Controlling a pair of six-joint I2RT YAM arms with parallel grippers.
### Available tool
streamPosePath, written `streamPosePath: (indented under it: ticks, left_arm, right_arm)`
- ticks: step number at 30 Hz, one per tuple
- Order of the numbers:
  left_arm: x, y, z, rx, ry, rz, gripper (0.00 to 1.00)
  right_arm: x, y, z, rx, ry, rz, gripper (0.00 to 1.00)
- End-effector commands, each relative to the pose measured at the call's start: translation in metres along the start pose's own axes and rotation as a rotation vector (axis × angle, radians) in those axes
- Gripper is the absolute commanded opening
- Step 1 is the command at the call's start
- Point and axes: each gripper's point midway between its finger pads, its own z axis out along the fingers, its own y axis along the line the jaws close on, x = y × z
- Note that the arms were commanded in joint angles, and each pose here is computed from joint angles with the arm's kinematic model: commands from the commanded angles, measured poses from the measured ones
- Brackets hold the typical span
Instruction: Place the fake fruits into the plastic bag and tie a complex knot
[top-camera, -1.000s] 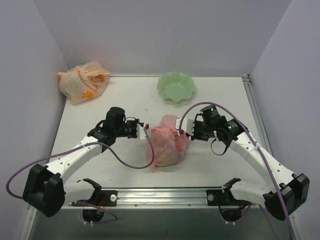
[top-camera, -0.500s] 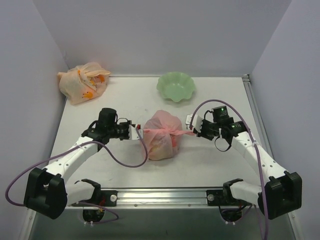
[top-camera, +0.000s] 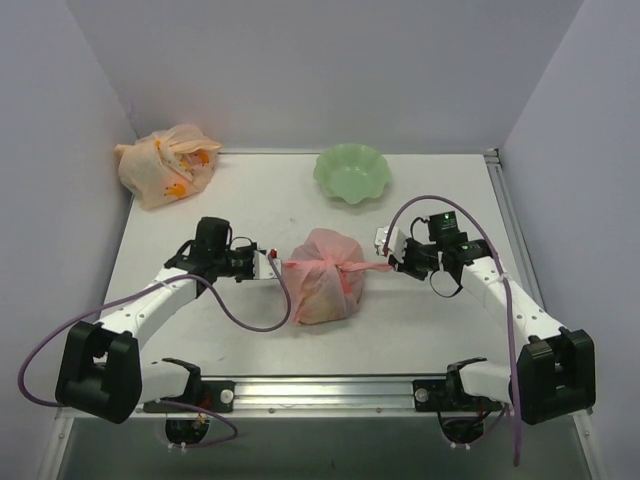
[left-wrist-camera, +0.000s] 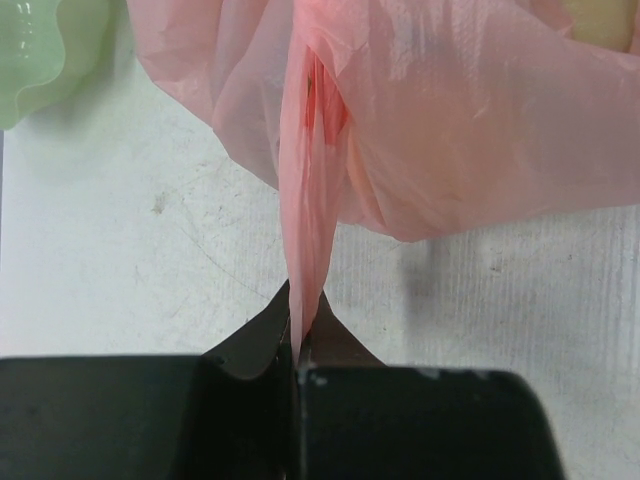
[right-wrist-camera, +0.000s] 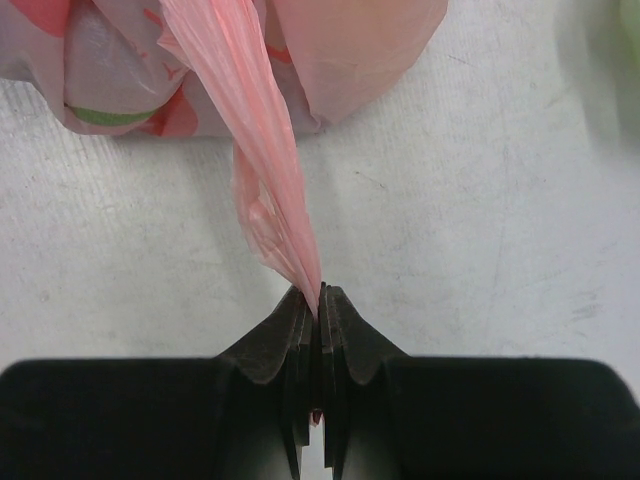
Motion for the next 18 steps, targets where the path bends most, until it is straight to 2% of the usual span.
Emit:
streamPosePath:
  ticks: [1,5,6,8,9,12,16,18]
  left_arm:
    - [0.054,0.023,-0.032,-0.094,0.235,-0.068,0.0]
    - [0.022,0.045,-0.038,-0.142,0.137,-0.144,0.0]
    - [0.013,0.052,-0.041,-0.155,0.117,-0.157,0.0]
    - [-0.014,0.066,-0.049,-0.158,0.048,-0.191,0.0]
    - [-0.024,0.067,-0.05,-0.15,0.027,-0.203,0.0]
    - [-0.063,0.076,-0.056,-0.149,-0.051,-0.195,0.0]
    - [-0.079,0.074,-0.051,-0.14,-0.061,-0.173,0.0]
    - [-0.062,0.071,-0.047,-0.149,-0.003,-0.188,0.0]
  right_arm:
    - [0.089,-0.004,-0.033,0.085,0.374,0.119,0.0]
    - [0.048,-0.02,-0.043,0.118,0.262,0.215,0.0]
    - [0.022,-0.034,-0.052,0.151,0.19,0.253,0.0]
    - [0.0,-0.037,-0.06,0.137,0.127,0.3,0.0]
    - [-0.024,-0.045,-0.069,0.148,0.058,0.295,0.0]
    - [-0.057,-0.045,-0.078,0.136,-0.018,0.319,0.0]
    - [-0.073,-0.029,-0.067,0.096,0.004,0.23,0.0]
    - [-0.064,-0.027,-0.061,0.093,0.043,0.207,0.0]
